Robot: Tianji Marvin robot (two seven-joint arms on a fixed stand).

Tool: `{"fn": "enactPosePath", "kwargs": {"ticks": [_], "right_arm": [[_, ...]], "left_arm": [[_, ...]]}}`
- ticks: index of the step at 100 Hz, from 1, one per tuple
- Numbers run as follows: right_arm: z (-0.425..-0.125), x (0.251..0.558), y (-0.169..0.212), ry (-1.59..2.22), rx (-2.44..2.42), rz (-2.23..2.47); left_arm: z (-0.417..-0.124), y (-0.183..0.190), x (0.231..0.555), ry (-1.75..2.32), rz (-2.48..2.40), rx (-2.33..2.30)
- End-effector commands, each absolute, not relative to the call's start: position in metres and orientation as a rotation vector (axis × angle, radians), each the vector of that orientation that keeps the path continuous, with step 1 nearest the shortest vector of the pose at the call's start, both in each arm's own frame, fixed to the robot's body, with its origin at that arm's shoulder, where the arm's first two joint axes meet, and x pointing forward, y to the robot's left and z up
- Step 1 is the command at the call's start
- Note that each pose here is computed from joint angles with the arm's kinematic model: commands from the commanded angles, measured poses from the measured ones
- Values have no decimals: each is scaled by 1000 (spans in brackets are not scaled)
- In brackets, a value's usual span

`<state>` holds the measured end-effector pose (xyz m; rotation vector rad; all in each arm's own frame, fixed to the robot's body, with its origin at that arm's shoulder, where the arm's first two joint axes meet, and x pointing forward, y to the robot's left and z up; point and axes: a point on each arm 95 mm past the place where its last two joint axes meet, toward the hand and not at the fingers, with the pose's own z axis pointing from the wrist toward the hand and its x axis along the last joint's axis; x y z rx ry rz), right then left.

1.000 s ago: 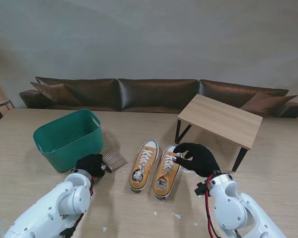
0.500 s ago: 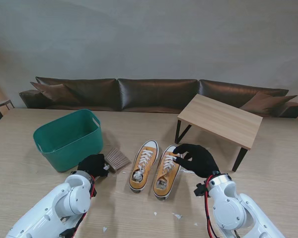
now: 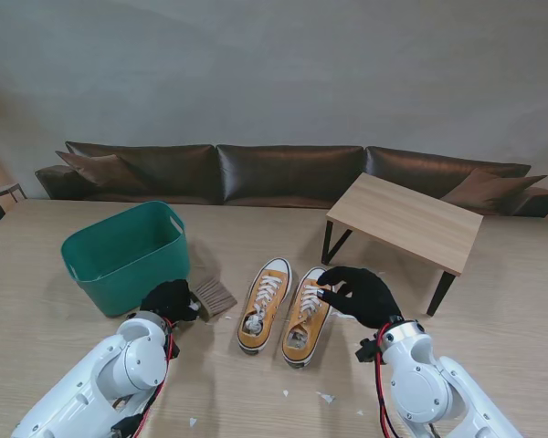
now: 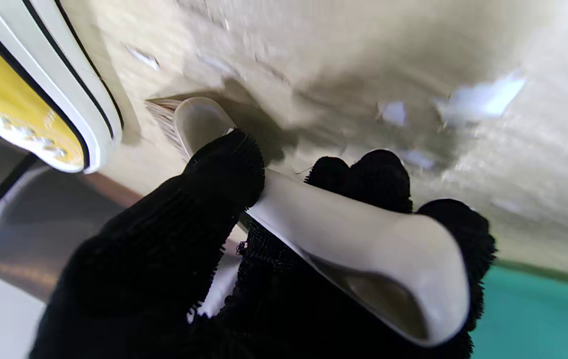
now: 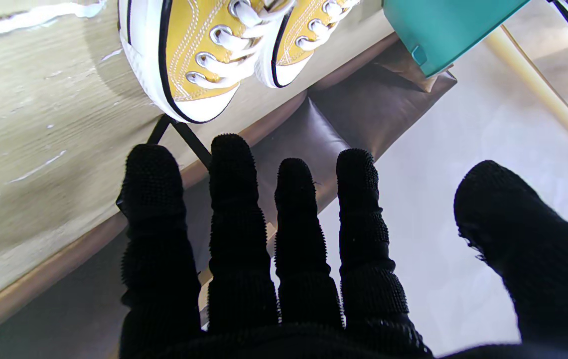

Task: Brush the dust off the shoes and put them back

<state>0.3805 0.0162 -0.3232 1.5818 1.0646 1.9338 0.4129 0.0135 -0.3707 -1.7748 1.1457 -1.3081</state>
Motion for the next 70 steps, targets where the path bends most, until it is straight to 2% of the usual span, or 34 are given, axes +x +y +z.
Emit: {"fn": "enactPosePath", "kwargs": {"ticks": [1,35,70], "right_arm": [[-326,379,20,1088,1598,1929],[-328,379,20,1106,1605,1920],[-330,379,21,1119,1616,1916]], "left_arm": [[-369,12,412,1165,-1304,-1787],[-361,16,409,1146,-1333,-1827],[-339,27,406,1027,-1424,-1868]]}}
